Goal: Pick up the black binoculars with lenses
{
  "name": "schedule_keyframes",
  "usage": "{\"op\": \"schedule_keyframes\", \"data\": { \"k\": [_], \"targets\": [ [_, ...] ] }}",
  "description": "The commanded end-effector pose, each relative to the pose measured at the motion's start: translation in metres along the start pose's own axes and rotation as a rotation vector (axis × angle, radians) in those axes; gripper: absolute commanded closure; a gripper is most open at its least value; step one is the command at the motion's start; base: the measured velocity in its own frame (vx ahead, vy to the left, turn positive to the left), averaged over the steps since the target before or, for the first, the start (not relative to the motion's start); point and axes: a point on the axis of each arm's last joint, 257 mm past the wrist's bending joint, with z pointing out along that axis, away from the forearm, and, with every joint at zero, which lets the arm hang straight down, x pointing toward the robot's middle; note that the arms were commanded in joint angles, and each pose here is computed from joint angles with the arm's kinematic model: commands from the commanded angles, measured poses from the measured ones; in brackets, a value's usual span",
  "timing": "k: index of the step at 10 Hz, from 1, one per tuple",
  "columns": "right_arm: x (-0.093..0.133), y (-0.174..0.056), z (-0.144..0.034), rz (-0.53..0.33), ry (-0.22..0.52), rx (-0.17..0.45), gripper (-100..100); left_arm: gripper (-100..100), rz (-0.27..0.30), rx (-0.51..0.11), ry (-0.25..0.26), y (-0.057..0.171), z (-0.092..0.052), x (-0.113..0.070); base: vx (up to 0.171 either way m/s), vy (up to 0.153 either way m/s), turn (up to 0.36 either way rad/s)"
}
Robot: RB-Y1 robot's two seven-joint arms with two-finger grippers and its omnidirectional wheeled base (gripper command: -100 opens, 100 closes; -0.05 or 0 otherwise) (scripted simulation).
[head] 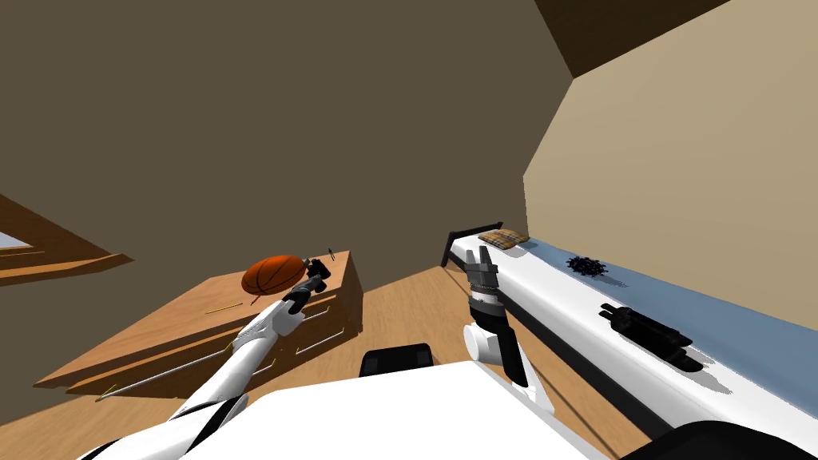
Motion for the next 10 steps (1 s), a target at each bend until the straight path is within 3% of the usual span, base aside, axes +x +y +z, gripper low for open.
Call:
{"op": "schedule_keyframes", "data": {
  "k": [1, 2, 4, 5, 7, 8, 10],
  "targets": [
    [0.0, 0.0, 0.0, 0.0, 0.0, 0.0, 0, 100, 0.024, 0.006, -0.004, -0.002, 0.0, -0.001, 0.003, 0.012, -0.031],
    [0.0, 0.0, 0.0, 0.0, 0.0, 0.0, 0, 100, 0.02, 0.012, 0.039, -0.013, -0.013, 0.032, 0.061, 0.051, 0.245],
    [0.0, 0.0, 0.0, 0.0, 0.0, 0.0, 0, 100, 0.054, 0.039, 0.002, -0.027, -0.012, 0.014, 0.059, 0.037, 0.094],
    [0.0, 0.0, 0.0, 0.0, 0.0, 0.0, 0, 100, 0.037, 0.042, 0.058, -0.036, -0.026, 0.052, 0.09, 0.075, 0.196],
    [0.0, 0.0, 0.0, 0.0, 0.0, 0.0, 0, 100, 0.078, 0.075, 0.011, -0.053, -0.026, 0.029, 0.055, 0.033, 0.115],
    [0.0, 0.0, 0.0, 0.0, 0.0, 0.0, 0, 100, 0.06, 0.08, 0.069, -0.063, -0.042, 0.066, 0.08, 0.051, 0.287],
    [0.0, 0.0, 0.0, 0.0, 0.0, 0.0, 0, 100, 0.094, 0.112, 0.022, -0.079, -0.043, 0.044, 0.059, 0.032, 0.052]
  ]
}}
